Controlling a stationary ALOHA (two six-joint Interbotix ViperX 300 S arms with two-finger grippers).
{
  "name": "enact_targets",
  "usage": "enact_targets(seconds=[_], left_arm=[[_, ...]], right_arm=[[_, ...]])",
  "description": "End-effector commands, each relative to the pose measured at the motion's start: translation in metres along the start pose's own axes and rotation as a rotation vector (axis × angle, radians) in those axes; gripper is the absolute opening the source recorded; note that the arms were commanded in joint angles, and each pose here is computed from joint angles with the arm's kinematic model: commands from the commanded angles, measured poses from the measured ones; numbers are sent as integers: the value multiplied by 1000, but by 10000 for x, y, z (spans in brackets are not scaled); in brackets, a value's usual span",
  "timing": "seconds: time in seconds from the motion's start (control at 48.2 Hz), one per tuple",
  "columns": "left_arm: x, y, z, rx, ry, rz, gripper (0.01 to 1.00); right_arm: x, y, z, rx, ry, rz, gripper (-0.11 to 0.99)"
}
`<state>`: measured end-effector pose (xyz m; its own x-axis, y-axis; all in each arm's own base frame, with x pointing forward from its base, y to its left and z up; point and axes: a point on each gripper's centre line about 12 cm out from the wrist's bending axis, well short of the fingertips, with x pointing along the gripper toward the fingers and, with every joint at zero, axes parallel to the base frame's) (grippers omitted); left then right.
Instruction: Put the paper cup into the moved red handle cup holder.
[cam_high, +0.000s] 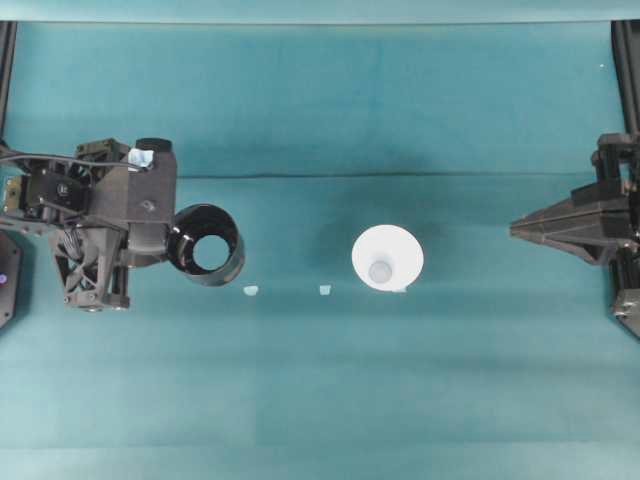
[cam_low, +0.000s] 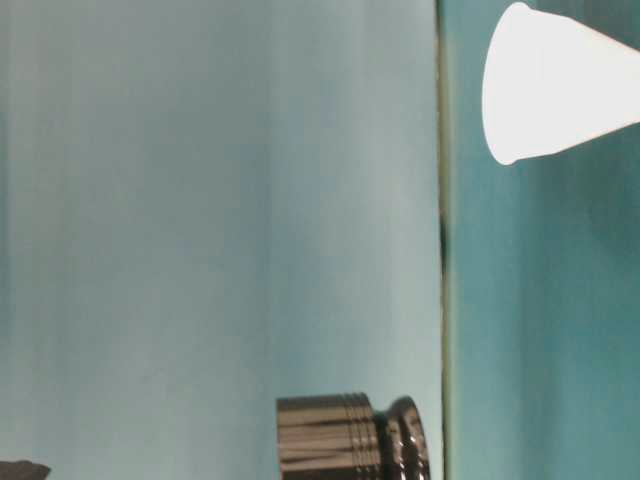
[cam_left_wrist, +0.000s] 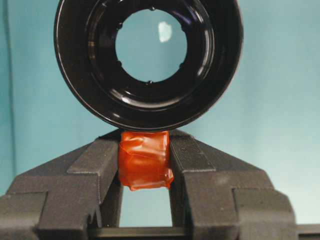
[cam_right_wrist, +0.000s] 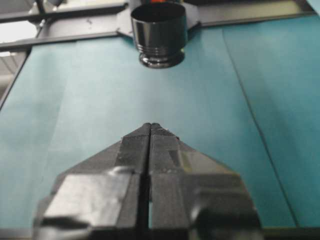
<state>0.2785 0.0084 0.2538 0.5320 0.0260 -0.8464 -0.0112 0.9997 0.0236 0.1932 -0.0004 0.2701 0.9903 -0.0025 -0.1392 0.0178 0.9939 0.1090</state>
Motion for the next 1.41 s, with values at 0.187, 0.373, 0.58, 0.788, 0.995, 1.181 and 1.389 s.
enact_targets(seconds=[0.187,0.373,0.58,0.788,0.995,1.181,1.389], left_arm=[[116,30,414,22,-55,7,264],[393,36,724,54,-30,6,264],[571,40,915,97,-21,6,264],[748,30,871,105,5,3,264],[1093,19,685,102,14,0,264],[1248,14,591,103,32,-2,264],[1416,3,499,106,60,-5,264]], right_arm=[[12,-2,40,13,-10,-2,-109],[11,-3,32,13,-6,-3,-109],[9,-3,21,14,7,-4,-109],[4,-4,12,11,16,-4,-109],[1,-4,8,11,16,-4,-109],[1,-4,8,11,16,-4,-109],[1,-4,8,11,16,-4,-109]])
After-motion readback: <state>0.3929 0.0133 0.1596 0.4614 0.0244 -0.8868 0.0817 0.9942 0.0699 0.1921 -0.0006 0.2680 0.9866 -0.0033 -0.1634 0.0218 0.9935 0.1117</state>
